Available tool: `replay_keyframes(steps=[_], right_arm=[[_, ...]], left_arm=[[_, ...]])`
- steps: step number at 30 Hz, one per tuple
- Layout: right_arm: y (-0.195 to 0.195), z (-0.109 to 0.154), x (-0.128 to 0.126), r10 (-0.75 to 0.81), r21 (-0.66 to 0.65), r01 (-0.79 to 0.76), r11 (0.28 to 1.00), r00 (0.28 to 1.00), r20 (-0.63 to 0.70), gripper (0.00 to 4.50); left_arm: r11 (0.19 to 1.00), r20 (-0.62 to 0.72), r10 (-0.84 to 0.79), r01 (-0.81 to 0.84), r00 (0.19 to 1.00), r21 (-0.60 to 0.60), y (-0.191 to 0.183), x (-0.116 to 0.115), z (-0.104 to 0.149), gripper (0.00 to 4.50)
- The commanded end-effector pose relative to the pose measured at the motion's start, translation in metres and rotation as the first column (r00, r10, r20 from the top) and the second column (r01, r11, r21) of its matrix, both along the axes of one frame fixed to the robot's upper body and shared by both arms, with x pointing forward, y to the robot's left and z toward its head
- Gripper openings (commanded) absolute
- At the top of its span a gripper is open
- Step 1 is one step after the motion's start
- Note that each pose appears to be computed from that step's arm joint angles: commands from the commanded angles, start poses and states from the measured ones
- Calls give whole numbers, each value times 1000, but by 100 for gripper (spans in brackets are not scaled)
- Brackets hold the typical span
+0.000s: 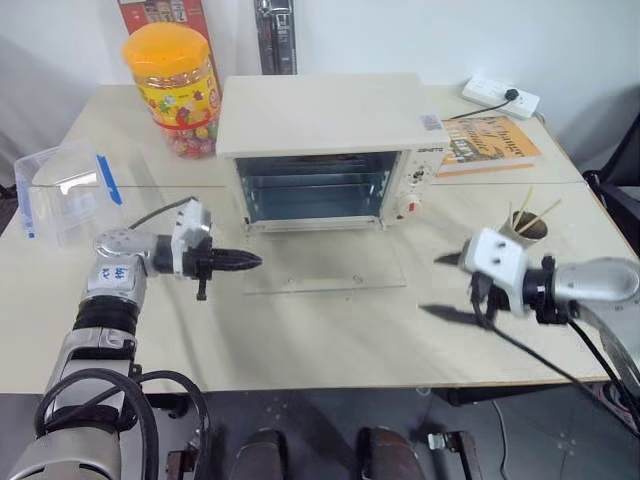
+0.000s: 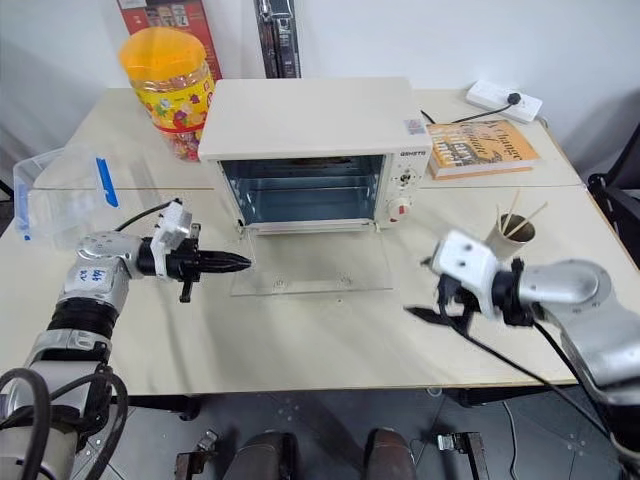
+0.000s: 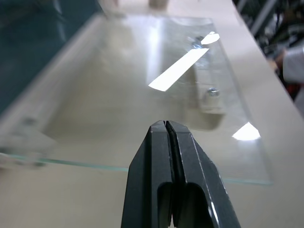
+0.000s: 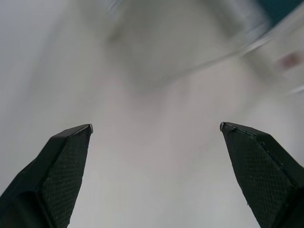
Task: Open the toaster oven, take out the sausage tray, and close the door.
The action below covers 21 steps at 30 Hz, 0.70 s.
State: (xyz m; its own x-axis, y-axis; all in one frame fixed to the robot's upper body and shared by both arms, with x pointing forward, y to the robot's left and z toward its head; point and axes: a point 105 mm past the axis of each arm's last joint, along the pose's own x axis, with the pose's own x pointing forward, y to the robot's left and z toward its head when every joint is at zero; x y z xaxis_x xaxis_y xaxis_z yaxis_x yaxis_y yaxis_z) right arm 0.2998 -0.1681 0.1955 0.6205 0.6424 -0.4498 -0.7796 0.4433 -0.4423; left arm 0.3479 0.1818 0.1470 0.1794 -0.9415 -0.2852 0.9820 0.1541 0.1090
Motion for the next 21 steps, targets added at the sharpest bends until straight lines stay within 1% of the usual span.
replay_keyframes(steps=[1, 3, 5, 8, 9, 11, 13, 16, 18, 19, 21], right_arm=[[17, 11, 11, 14, 26, -16, 1000, 997, 80, 450], [35, 16, 18, 42, 55, -49, 997, 991, 124, 450], [62, 21, 31, 75, 80, -91, 993, 979, 188, 450], [84, 20, 41, 98, 71, -118, 990, 967, 237, 450], [91, 19, 44, 104, 63, -124, 990, 962, 251, 450], [105, 16, 53, 116, 29, -129, 991, 950, 290, 450], [116, 14, 64, 115, -12, -118, 993, 931, 346, 450], [124, 12, 80, 98, -57, -82, 995, 912, 399, 450], [125, 9, 95, 79, -129, -23, 991, 889, 450, 450], [127, 8, 102, 93, -185, -2, 983, 869, 486, 450], [134, 16, 111, 76, -182, 34, 983, 826, 559, 450]], left_arm=[[997, 48, -48, 45, 998, 64, -1, -5, -1, 2], [997, 68, -31, 26, 997, 70, -1, -3, -3, 2], [999, 104, 12, -16, 994, 44, -1, 0, -2, 2], [999, 130, 39, -37, 991, -18, -2, 0, 3, 2], [995, 154, 88, -81, 984, -50, -1, 3, 6, 2], [983, 195, 159, -137, 968, -123, 1, 7, 12, 31], [963, 211, 209, -164, 955, -214, 2, 4, 19, 78], [919, 192, 249, -169, 949, -356, 2, -7, 30, 168], [884, 178, 275, -175, 945, -433, 4, -18, 35, 225], [864, 164, 290, -184, 943, -469, 6, -24, 37, 251], [824, 124, 306, -197, 944, -531, 8, -34, 42, 314]])
